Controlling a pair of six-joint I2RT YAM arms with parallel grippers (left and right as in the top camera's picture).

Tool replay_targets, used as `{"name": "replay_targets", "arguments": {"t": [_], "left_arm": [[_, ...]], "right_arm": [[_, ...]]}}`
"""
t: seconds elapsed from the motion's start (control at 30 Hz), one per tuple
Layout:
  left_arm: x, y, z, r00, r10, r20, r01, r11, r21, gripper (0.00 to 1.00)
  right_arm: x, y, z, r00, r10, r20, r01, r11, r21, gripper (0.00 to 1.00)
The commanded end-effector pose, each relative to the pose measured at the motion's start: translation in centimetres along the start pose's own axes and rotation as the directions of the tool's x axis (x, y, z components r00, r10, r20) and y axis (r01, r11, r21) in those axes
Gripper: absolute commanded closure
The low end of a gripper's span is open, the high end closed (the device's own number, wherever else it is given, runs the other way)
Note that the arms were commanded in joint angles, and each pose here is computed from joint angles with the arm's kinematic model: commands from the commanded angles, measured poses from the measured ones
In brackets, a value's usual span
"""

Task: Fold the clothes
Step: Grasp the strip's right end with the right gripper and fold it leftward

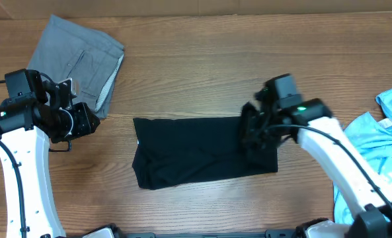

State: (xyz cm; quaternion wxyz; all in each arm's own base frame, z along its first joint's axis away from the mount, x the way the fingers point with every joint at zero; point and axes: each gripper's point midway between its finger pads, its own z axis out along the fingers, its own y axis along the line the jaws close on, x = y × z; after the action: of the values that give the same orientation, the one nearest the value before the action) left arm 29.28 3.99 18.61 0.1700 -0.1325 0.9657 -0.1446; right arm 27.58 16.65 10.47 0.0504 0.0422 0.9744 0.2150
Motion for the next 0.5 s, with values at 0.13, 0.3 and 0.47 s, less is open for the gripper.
{"name": "replay_targets", "arguments": {"t": [0.13, 0.3, 0.47], "left_arm": [[-0.4, -0.6, -1.0, 0.999, 0.029, 0.033, -0.029, 0.999, 0.016, 0.7], [-0.4, -0.5, -1.0, 0.999, 0.028, 0.032, -0.029, 0.999, 0.014, 0.68], [-0.4, -0.2, -0.9, 0.999, 0.028, 0.031, -0.028, 1.0, -0.004, 0.6]], "right_arm": [[2.5, 3.9, 3.3, 0.989, -0.129, -0.071, 0.13, 0.992, 0.0, 0.87], [3.5, 5.1, 3.5, 0.982, -0.171, -0.083, 0.17, 0.985, -0.017, 0.46], [1.2, 4.3, 1.6, 0.993, -0.12, -0.017, 0.12, 0.993, -0.016, 0.41]]}}
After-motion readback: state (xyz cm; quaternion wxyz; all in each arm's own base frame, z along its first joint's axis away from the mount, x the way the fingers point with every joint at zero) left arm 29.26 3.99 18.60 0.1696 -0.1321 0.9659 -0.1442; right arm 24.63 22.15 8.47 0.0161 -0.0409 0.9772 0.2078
